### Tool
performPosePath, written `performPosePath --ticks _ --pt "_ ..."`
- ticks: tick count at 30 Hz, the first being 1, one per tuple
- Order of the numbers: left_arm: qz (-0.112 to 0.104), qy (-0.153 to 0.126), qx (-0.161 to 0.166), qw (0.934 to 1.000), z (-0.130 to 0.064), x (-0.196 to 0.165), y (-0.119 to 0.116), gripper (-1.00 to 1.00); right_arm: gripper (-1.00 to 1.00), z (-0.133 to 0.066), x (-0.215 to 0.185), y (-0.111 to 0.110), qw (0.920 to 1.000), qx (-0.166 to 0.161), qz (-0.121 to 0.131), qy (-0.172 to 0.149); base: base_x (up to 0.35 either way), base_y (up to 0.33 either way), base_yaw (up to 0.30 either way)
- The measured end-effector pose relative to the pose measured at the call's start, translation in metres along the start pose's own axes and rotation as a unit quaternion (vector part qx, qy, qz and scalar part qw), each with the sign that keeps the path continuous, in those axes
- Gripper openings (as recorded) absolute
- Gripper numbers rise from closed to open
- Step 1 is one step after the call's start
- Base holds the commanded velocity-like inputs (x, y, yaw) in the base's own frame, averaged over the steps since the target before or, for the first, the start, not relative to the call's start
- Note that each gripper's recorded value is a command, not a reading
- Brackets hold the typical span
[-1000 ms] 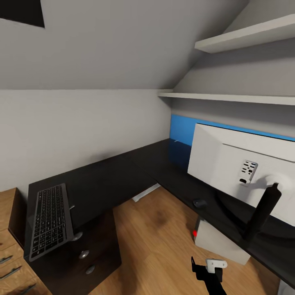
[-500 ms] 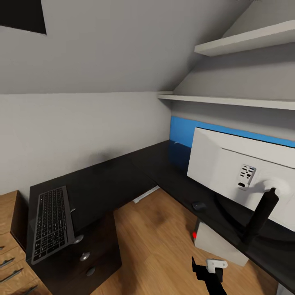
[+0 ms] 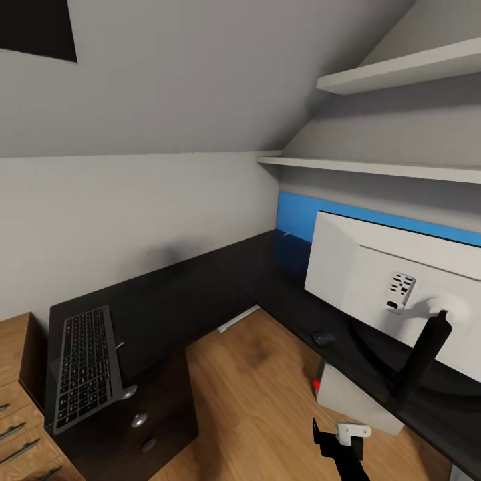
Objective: In the bedroom, organize the workspace by keeping the computer under the desk, ensuring the monitor is on the desk, placing the keyboard on the desk next to the monitor, placing the mouse on the desk next to the keyboard, moving the folder from the swivel chair onto the desk next to the mouse, stacking the notebook on top of the folder with the pen on top of the notebook, and positioning the swivel chair next to the desk.
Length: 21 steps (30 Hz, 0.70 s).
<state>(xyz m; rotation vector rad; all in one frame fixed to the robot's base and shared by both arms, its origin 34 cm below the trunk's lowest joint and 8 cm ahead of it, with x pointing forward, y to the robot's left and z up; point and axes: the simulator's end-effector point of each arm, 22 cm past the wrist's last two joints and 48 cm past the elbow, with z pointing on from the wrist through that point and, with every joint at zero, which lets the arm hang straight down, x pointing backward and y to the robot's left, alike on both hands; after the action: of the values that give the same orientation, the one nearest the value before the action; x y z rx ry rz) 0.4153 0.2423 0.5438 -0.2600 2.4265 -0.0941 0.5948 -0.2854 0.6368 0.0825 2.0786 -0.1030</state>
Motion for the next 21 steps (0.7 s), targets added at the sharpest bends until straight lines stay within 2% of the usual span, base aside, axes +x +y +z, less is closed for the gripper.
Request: performPosePath --ticks 5,21 --pt "0.000 0.004 0.012 0.9999 -0.0009 0.0034 -0.0018 1.00 1.00 0.0000 0.0000 -0.0005 1.0000 0.000 0.000 0.000 0.000 0.000 0.000" --pt "-0.009 0.004 0.008 0.9999 -0.0012 0.0040 0.0023 1.00 1.00 0.0001 -0.0001 -0.0006 1.0000 0.001 0.000 0.000 0.000 0.000 0.000"
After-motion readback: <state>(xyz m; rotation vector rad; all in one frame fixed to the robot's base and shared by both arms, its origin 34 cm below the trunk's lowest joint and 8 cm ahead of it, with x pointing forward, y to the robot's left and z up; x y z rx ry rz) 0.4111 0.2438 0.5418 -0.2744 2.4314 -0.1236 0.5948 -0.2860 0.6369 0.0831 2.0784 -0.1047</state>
